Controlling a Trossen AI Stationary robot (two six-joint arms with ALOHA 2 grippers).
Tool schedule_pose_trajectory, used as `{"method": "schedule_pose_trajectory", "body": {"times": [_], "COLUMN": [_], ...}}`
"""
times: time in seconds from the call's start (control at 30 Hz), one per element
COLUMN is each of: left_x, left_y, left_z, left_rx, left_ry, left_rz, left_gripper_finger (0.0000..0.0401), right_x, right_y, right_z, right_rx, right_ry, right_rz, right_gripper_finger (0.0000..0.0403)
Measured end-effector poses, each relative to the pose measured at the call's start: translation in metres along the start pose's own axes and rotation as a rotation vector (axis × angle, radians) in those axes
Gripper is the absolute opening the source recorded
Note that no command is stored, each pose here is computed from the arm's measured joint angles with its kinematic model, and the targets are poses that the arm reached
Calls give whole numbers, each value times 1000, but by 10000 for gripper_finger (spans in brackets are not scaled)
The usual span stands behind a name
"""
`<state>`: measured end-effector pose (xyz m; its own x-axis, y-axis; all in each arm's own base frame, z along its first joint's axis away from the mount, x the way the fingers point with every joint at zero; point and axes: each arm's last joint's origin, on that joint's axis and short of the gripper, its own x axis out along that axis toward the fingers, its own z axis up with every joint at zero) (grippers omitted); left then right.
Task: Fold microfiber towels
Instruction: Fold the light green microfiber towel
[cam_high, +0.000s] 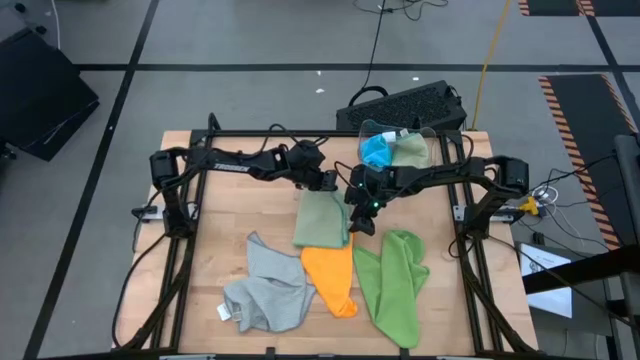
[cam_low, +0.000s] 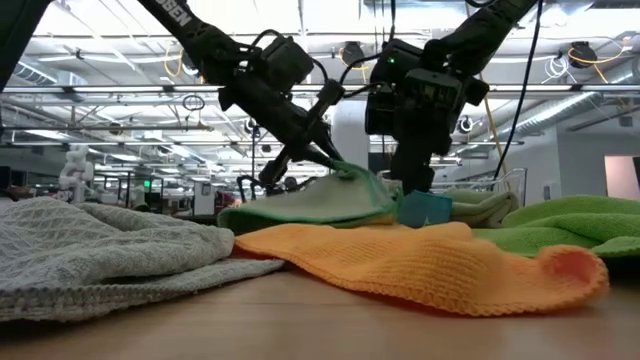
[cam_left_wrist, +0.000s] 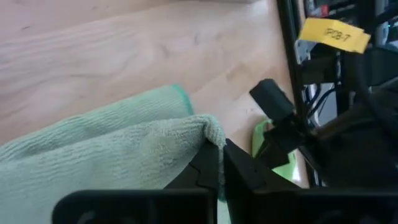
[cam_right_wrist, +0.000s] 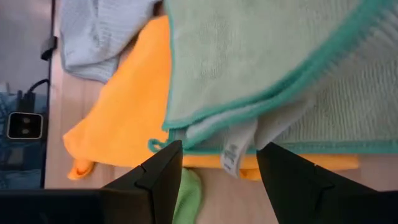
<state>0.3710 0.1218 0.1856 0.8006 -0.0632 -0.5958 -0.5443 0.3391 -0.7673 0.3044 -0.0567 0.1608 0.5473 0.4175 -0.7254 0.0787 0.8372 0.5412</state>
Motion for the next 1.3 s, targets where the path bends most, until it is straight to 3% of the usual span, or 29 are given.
{"method": "schedule_pose_trajectory", "body": {"times": [0.17, 0.6, 0.7, 0.83, 0.93, 1.0, 1.17, 1.3], "left_x": [0, -4, -12, -30, -49, -61, -69, -62], "left_y": [-3, -5, -13, -17, -18, -12, 15, 33], "left_z": [1, 4, 7, 9, 4, -6, -31, -45], "left_rx": [7, 11, 87, 152, 224, 229, 103, 27], "left_ry": [-57, 10, 21, 39, 66, 130, 340, 400], "left_rz": [3, -65, -134, -129, -50, 73, 358, 403], "left_gripper_finger": [13, 184, 209, 219, 212, 204, 202, 222], "right_x": [-4, -40, -41, -41, -41, -41, -41, -42], "right_y": [-2, -1, -3, -3, -3, -2, -1, -1], "right_z": [-8, -6, -7, -4, -3, -3, 2, 5], "right_rx": [41, 51, 76, 102, 121, 134, 177, 221], "right_ry": [64, -10, -9, -33, -45, -50, -95, -131], "right_rz": [-72, -205, -209, -203, -194, -171, -156, -149], "right_gripper_finger": [199, 199, 199, 199, 199, 199, 199, 199]}}
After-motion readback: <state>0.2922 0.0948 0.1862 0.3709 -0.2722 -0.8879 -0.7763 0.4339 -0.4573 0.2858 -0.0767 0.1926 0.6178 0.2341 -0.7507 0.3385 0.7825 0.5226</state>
